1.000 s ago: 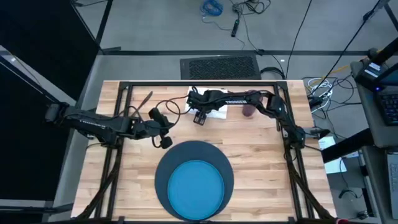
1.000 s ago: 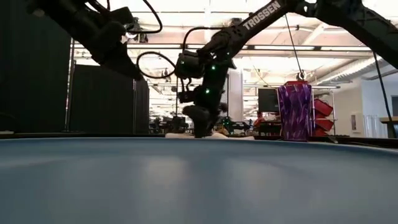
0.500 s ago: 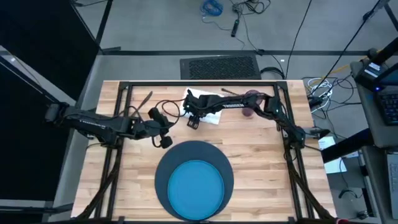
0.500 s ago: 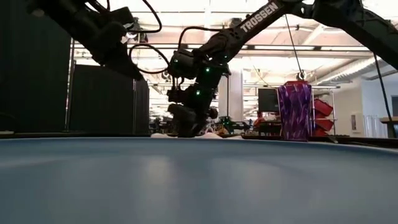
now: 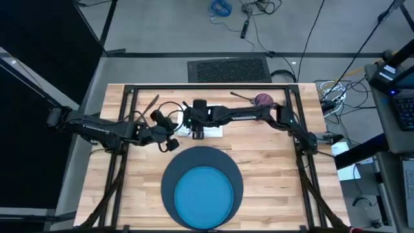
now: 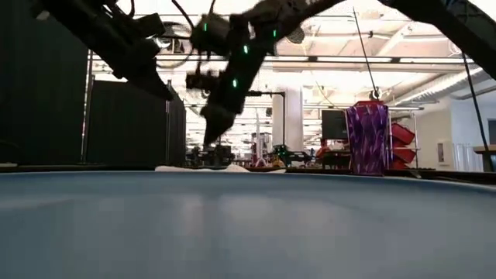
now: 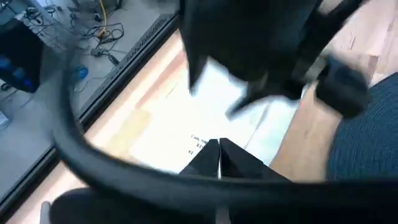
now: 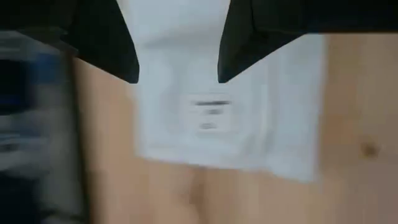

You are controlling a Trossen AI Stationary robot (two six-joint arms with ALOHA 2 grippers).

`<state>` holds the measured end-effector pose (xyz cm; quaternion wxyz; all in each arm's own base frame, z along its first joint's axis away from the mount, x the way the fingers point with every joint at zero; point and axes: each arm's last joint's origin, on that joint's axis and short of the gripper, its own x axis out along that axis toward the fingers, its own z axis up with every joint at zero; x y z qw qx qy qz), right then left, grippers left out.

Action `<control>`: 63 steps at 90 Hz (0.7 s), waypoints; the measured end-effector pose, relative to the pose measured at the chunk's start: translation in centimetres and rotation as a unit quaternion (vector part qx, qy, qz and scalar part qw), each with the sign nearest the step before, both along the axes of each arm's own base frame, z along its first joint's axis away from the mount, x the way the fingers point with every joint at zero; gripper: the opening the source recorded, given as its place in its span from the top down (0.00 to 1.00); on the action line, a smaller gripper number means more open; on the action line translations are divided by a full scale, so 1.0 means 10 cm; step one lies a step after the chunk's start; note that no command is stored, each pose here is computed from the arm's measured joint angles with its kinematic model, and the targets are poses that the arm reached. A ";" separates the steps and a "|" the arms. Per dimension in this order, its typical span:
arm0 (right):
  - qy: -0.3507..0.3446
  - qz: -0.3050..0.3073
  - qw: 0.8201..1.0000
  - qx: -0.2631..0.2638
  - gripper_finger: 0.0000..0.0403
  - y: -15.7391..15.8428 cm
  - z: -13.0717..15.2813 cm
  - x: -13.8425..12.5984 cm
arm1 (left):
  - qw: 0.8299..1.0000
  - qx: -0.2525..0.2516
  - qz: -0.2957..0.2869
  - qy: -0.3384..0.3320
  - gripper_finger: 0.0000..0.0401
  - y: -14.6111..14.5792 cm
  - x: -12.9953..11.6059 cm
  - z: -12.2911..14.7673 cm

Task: Set table place
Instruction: Fold the white napkin

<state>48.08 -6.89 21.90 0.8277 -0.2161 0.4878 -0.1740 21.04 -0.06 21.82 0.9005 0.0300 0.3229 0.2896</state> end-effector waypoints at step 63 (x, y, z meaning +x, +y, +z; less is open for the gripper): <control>-0.040 -0.079 0.976 0.198 0.49 0.24 -0.12 -1.51 | 0.996 -0.009 -0.080 0.030 1.00 -0.03 0.00 0.00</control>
